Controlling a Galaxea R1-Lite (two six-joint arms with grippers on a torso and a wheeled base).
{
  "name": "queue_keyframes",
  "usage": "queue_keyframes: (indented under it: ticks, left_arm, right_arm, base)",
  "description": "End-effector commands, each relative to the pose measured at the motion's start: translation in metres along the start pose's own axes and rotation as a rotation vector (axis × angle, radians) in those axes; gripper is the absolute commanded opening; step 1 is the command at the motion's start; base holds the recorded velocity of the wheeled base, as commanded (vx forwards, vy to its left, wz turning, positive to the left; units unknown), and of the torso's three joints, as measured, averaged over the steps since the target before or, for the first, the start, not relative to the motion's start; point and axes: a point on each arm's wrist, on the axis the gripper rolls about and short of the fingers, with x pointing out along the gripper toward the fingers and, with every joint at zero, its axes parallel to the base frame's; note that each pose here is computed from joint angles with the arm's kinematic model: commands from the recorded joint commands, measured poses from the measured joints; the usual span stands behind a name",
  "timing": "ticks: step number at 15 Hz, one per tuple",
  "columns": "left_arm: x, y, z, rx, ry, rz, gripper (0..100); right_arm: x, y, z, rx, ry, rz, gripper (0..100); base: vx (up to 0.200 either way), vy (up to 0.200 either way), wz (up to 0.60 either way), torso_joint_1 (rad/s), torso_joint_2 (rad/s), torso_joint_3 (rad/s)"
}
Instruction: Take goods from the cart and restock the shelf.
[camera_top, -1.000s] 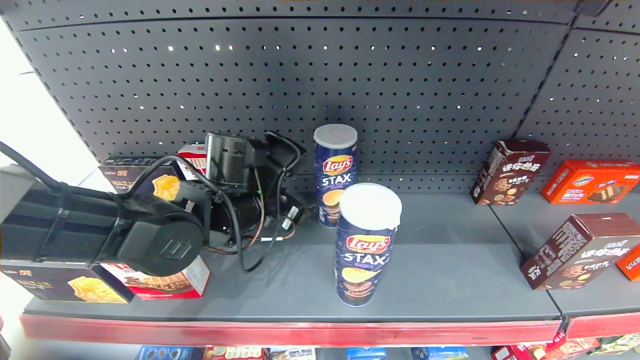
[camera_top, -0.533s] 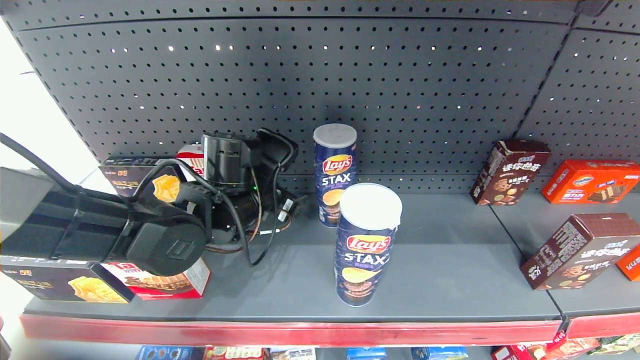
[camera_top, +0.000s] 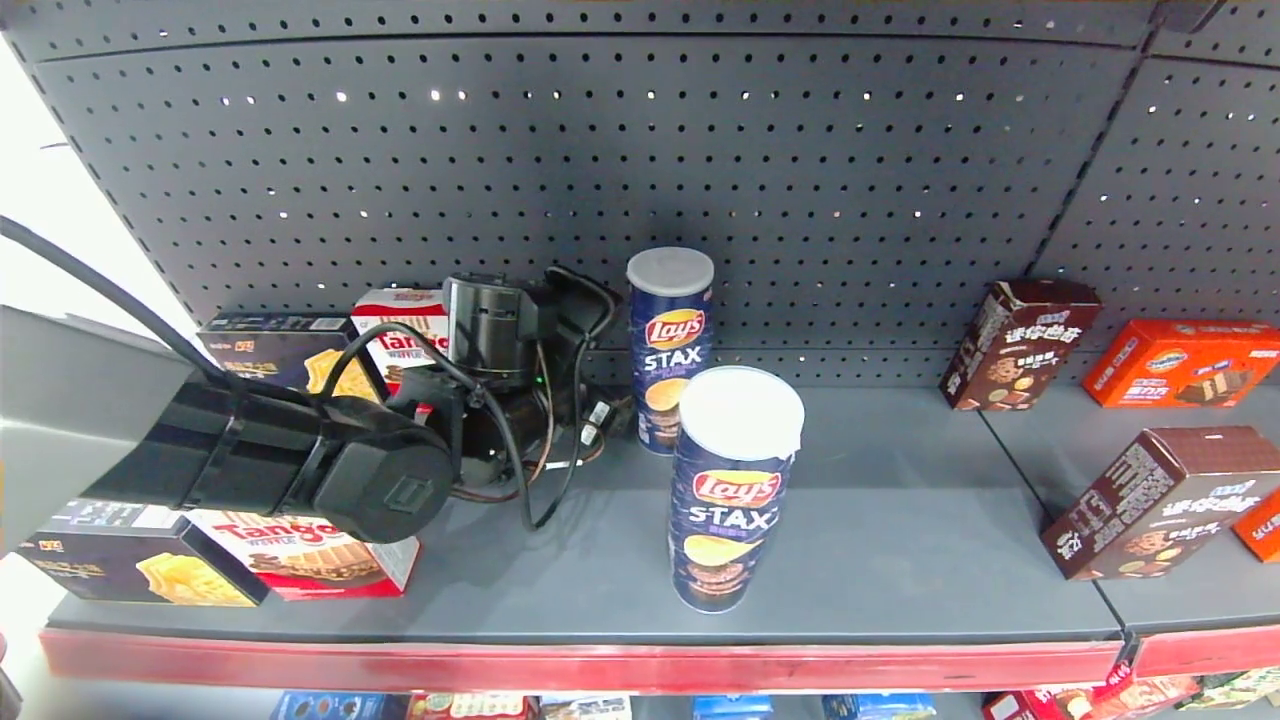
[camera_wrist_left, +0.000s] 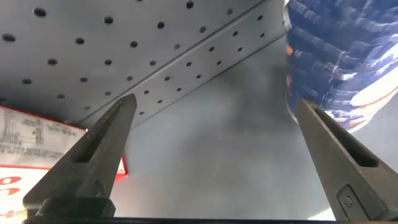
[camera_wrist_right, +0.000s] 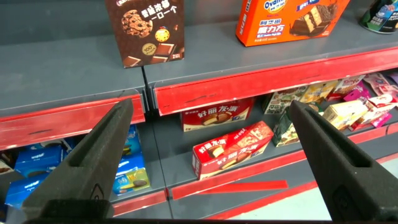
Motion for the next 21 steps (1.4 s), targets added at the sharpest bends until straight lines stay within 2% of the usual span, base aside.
queue_keyframes:
  ticks: [1, 10, 11, 13, 14, 15, 16, 17, 18, 19, 20, 21]
  left_arm:
    - [0.003, -0.002, 0.001, 0.001, -0.001, -0.003, 100]
    - [0.006, -0.005, 0.001, 0.0, -0.004, -0.008, 100]
    - [0.005, -0.003, 0.003, -0.007, -0.017, -0.003, 100]
    - [-0.011, 0.011, 0.019, -0.031, -0.069, 0.019, 100]
    - [-0.022, 0.019, 0.026, -0.054, -0.096, 0.034, 100]
    - [-0.034, 0.027, 0.031, -0.12, -0.123, 0.052, 100]
    - [-0.048, 0.034, 0.038, -0.169, -0.153, 0.061, 100]
    - [-0.065, 0.041, 0.043, -0.194, -0.18, 0.067, 100]
    - [-0.073, 0.043, 0.045, -0.201, -0.19, 0.067, 100]
    - [-0.112, 0.048, 0.048, -0.232, -0.246, 0.055, 100]
    - [-0.133, 0.044, 0.048, -0.249, -0.282, 0.029, 100]
    - [-0.138, 0.044, 0.047, -0.252, -0.29, 0.024, 100]
  right_arm:
    - [0.0, 0.0, 0.0, 0.0, 0.001, 0.0, 100]
    - [0.0, 0.0, 0.0, 0.0, 0.001, 0.0, 100]
    - [0.0, 0.0, 0.0, 0.0, 0.001, 0.0, 100]
    - [0.0, 0.0, 0.0, 0.0, 0.001, 0.0, 100]
    - [0.0, 0.0, 0.0, 0.0, 0.001, 0.0, 100]
    - [0.0, 0.0, 0.0, 0.0, 0.001, 0.0, 100]
    - [0.0, 0.0, 0.0, 0.0, 0.001, 0.0, 100]
    - [0.0, 0.0, 0.0, 0.0, 0.001, 0.0, 100]
    - [0.0, 0.0, 0.0, 0.0, 0.001, 0.0, 100]
    - [0.0, 0.0, 0.0, 0.0, 0.001, 0.0, 100]
    - [0.0, 0.0, 0.0, 0.0, 0.001, 0.0, 100]
    - [0.0, 0.0, 0.0, 0.0, 0.001, 0.0, 100]
  base:
    - [0.0, 0.0, 0.0, 0.0, 0.0, 0.0]
    - [0.0, 0.0, 0.0, 0.0, 0.0, 0.0]
    - [0.0, 0.0, 0.0, 0.0, 0.0, 0.0]
    - [0.0, 0.0, 0.0, 0.0, 0.0, 0.0]
    - [0.0, 0.0, 0.0, 0.0, 0.0, 0.0]
    - [0.0, 0.0, 0.0, 0.0, 0.0, 0.0]
    - [0.0, 0.0, 0.0, 0.0, 0.0, 0.0]
    - [0.0, 0.0, 0.0, 0.0, 0.0, 0.0]
    - [0.0, 0.0, 0.0, 0.0, 0.0, 0.0]
    - [0.0, 0.0, 0.0, 0.0, 0.0, 0.0]
    - [0.0, 0.0, 0.0, 0.0, 0.0, 0.0]
    - [0.0, 0.0, 0.0, 0.0, 0.0, 0.0]
